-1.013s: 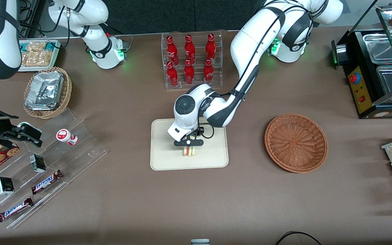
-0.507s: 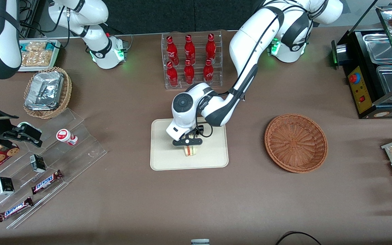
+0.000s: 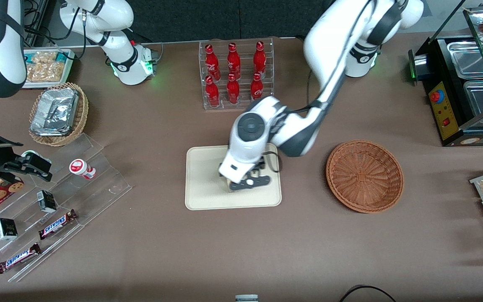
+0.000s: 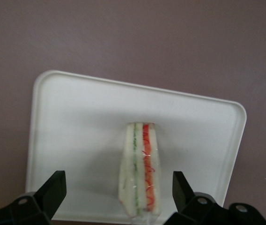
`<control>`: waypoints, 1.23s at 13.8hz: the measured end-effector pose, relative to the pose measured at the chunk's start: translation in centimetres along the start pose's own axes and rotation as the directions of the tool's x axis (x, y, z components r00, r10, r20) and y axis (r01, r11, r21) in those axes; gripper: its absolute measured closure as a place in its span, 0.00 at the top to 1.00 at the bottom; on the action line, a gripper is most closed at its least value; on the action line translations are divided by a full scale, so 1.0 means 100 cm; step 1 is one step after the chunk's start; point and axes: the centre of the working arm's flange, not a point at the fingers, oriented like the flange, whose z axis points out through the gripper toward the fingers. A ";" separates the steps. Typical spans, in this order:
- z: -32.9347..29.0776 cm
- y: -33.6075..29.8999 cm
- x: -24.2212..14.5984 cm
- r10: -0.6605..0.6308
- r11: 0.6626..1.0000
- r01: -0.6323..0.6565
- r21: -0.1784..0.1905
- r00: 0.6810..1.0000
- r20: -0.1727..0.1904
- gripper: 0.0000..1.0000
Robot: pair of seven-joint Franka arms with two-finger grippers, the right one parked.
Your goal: Place sandwich from basket to tray
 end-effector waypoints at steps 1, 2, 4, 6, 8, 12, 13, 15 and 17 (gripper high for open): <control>-0.018 -0.019 0.008 0.016 1.000 -0.015 -0.002 1.000 0.010 1.00; -0.031 -0.038 0.012 0.036 0.999 -0.036 0.004 0.999 0.016 1.00; -0.049 -0.078 0.012 0.067 0.997 -0.067 0.025 0.997 0.029 1.00; -0.066 -0.123 0.014 0.089 0.995 -0.091 0.043 0.995 0.041 1.00; -0.077 -0.172 0.018 0.119 0.991 -0.122 0.058 0.991 0.054 1.00; -0.112 -0.279 0.023 0.177 0.981 -0.181 0.067 0.982 0.061 1.00; -0.123 -0.306 0.021 0.175 0.981 -0.180 0.070 0.982 0.067 1.00; -0.148 -0.347 0.010 0.148 0.985 -0.155 0.077 0.985 0.084 1.00; -0.180 -0.367 -0.003 0.122 0.988 -0.129 0.080 0.989 0.085 1.00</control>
